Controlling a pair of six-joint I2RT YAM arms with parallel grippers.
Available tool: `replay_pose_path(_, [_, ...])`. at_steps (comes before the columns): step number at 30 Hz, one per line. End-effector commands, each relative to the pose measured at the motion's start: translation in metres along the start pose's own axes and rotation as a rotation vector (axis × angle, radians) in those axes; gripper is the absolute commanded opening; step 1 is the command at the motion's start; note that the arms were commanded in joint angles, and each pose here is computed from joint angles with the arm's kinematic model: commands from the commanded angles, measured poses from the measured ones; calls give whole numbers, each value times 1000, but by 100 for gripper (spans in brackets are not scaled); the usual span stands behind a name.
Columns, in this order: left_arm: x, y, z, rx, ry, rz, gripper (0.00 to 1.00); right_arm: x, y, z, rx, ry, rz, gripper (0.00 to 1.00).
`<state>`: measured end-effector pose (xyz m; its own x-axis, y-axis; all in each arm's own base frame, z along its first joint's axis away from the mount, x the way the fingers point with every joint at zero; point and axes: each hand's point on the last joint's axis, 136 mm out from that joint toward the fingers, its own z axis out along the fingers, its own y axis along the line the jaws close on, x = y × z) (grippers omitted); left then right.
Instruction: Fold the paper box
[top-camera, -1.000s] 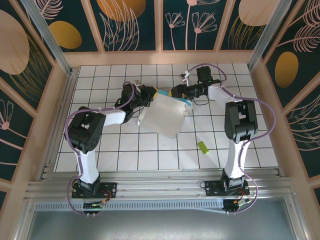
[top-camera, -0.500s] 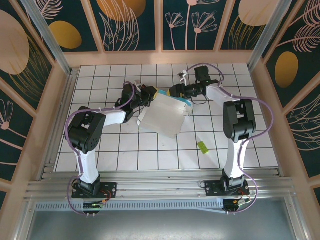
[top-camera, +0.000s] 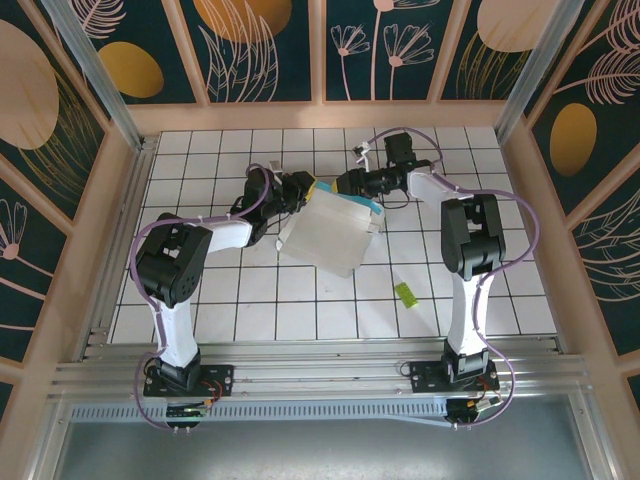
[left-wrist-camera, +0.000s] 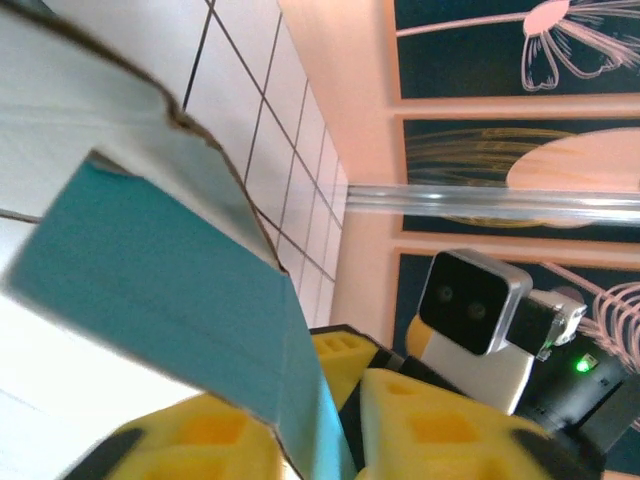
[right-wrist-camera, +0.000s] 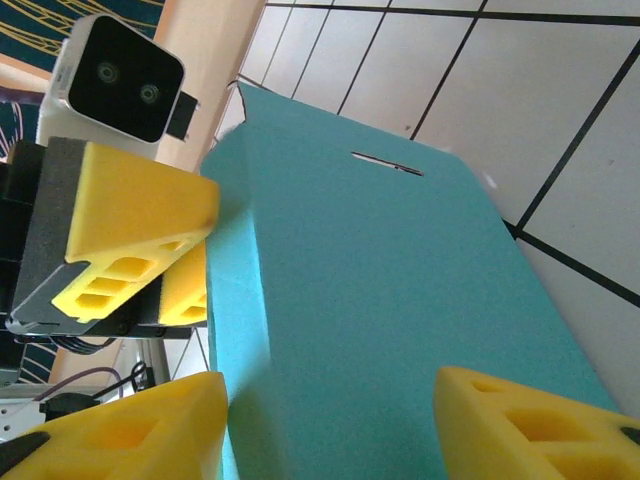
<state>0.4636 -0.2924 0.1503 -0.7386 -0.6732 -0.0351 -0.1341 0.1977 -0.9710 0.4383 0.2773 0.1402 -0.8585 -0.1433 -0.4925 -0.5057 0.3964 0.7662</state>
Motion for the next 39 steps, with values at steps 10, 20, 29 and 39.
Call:
replay_pose_path(10, [-37, -42, -68, -113, -312, 212, 53, -6, -12, 8, 33, 6, 20, 56])
replay_pose_path(20, [-50, -43, -57, -512, -133, 775, 47, -9, -11, 8, 30, 6, 15, 56])
replay_pose_path(29, [-44, -16, -31, -648, 118, 941, 46, -11, -10, 7, 39, 13, 9, 56])
replay_pose_path(39, [-40, -9, -10, -585, 141, 932, 44, -9, -12, 6, 51, 20, 12, 55])
